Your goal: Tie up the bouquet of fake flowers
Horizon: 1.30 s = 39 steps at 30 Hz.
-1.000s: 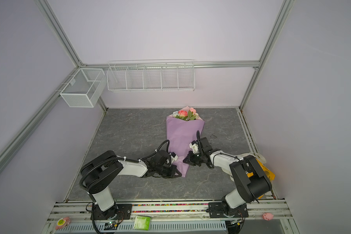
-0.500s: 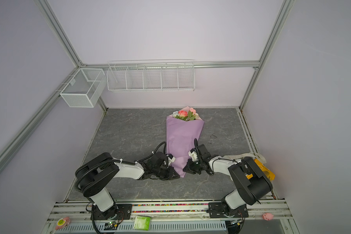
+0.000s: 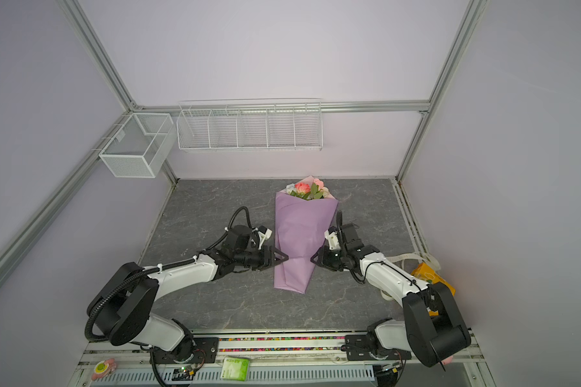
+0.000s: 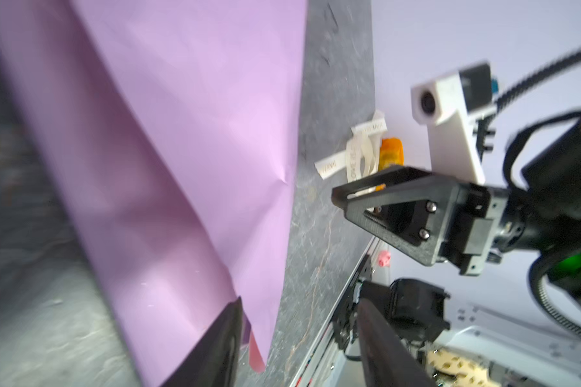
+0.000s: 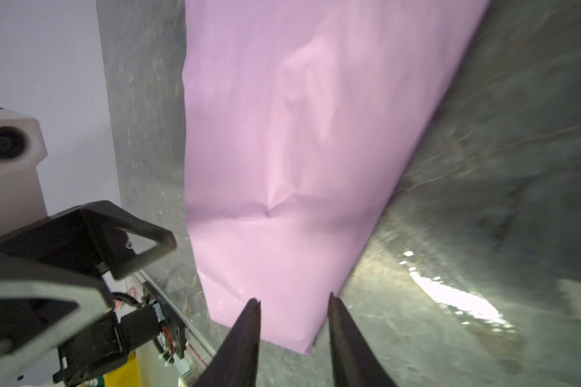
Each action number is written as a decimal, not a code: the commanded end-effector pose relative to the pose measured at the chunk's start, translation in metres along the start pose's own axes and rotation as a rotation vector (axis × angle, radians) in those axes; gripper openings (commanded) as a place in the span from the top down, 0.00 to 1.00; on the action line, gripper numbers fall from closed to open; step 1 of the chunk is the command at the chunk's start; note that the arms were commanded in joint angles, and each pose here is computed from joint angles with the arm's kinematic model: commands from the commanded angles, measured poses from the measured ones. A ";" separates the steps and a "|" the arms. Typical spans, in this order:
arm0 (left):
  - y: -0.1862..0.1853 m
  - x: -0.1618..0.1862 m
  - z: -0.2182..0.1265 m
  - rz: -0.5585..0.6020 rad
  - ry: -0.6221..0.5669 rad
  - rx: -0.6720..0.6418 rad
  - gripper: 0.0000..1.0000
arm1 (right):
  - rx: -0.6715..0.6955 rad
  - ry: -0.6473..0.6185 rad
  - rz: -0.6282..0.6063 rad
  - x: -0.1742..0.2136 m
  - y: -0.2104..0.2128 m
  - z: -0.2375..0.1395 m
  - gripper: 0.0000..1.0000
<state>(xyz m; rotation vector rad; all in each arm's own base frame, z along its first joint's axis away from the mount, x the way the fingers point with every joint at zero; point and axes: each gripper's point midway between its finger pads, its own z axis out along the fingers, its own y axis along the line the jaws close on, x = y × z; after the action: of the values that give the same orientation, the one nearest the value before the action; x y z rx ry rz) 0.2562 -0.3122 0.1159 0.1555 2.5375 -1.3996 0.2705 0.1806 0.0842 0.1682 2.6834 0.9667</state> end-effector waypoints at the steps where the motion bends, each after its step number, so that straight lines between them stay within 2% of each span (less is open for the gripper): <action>1: 0.026 -0.019 -0.005 -0.007 0.017 -0.125 0.34 | 0.044 -0.022 0.090 -0.020 -0.022 -0.005 0.57; 3: 0.042 -0.034 -0.005 -0.040 -0.001 -0.179 0.30 | 0.003 -0.055 0.123 -0.037 -0.021 -0.004 0.51; 6: 0.059 -0.047 -0.002 -0.079 -0.022 -0.207 0.25 | -0.029 -0.039 0.145 -0.048 -0.017 0.007 0.48; 9: 0.064 -0.057 0.006 -0.113 -0.022 -0.159 0.24 | 0.004 -0.026 0.173 -0.055 -0.027 0.021 0.46; 11: 0.063 -0.063 0.012 -0.123 -0.017 -0.114 0.24 | 0.025 -0.045 0.239 -0.067 -0.042 0.024 0.45; 14: 0.062 -0.068 0.023 -0.125 0.006 -0.076 0.25 | -0.021 -0.046 0.269 -0.077 -0.043 0.036 0.46; 20: 0.066 -0.073 0.039 -0.143 0.024 -0.033 0.26 | -0.046 -0.036 0.235 -0.100 -0.038 0.052 0.48; 24: 0.073 -0.078 0.051 -0.176 0.025 -0.005 0.34 | -0.086 -0.015 0.214 -0.113 -0.035 0.066 0.53; 27: 0.078 -0.081 0.055 -0.191 0.028 -0.006 0.50 | -0.106 -0.010 0.204 -0.125 -0.037 0.079 0.58; 32: 0.086 -0.086 0.057 -0.237 0.002 -0.023 0.68 | -0.188 0.005 0.164 -0.146 -0.024 0.093 0.62; 39: 0.101 -0.097 0.058 -0.318 -0.086 -0.006 0.82 | -0.240 0.037 0.157 -0.165 -0.021 0.115 0.66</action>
<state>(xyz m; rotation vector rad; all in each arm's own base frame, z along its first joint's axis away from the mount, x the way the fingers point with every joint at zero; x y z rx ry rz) 0.3698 -0.3102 0.0416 -0.2196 2.6027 -1.4710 0.4592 0.1971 0.0322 0.3338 2.5784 1.3041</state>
